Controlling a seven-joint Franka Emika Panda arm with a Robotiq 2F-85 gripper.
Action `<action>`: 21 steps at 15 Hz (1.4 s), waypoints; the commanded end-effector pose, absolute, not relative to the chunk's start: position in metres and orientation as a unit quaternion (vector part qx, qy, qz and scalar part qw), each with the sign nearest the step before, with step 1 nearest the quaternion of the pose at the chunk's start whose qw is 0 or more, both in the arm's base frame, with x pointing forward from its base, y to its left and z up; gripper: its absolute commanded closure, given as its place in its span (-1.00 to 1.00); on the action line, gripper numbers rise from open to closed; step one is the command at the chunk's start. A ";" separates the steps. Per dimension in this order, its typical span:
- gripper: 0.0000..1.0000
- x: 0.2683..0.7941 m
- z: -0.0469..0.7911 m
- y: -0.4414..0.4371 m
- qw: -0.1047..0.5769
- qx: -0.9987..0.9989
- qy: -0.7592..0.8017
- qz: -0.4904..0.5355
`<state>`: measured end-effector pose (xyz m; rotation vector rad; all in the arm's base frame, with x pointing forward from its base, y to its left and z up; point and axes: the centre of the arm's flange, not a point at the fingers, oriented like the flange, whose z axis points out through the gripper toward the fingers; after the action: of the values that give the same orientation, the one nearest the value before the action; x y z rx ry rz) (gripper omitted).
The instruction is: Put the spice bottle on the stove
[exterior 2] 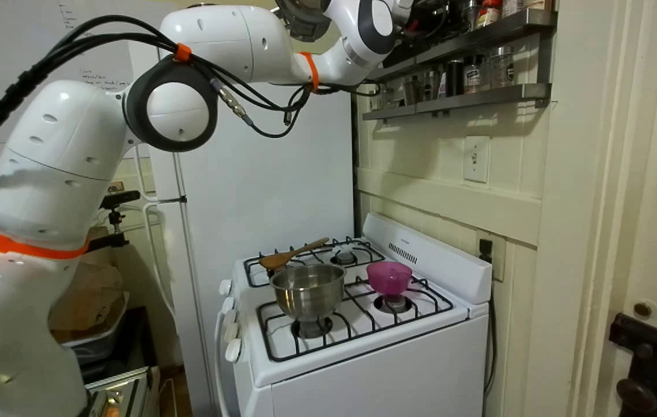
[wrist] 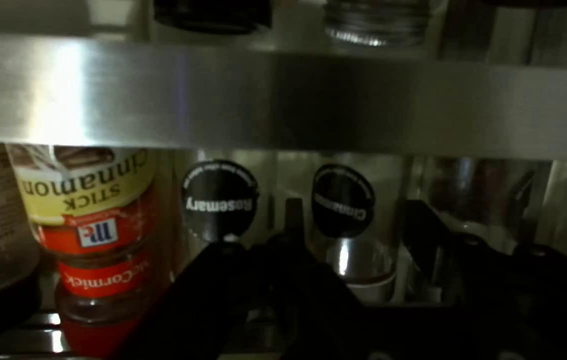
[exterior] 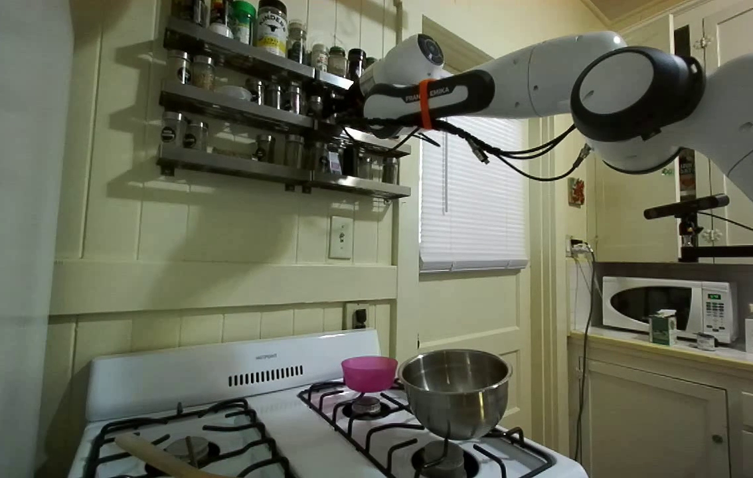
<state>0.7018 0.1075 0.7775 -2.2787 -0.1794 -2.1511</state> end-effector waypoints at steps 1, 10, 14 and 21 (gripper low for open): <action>0.35 0.717 0.776 0.105 0.015 -0.721 -0.068 -0.689; 0.53 0.694 0.794 0.122 0.005 -0.732 -0.076 -0.677; 0.53 0.686 0.797 0.122 -0.023 -0.760 -0.081 -0.644; 0.53 0.671 0.814 0.128 -0.083 -0.778 -0.084 -0.617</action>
<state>0.6826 0.1247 0.8030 -2.5076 -0.2694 -2.0337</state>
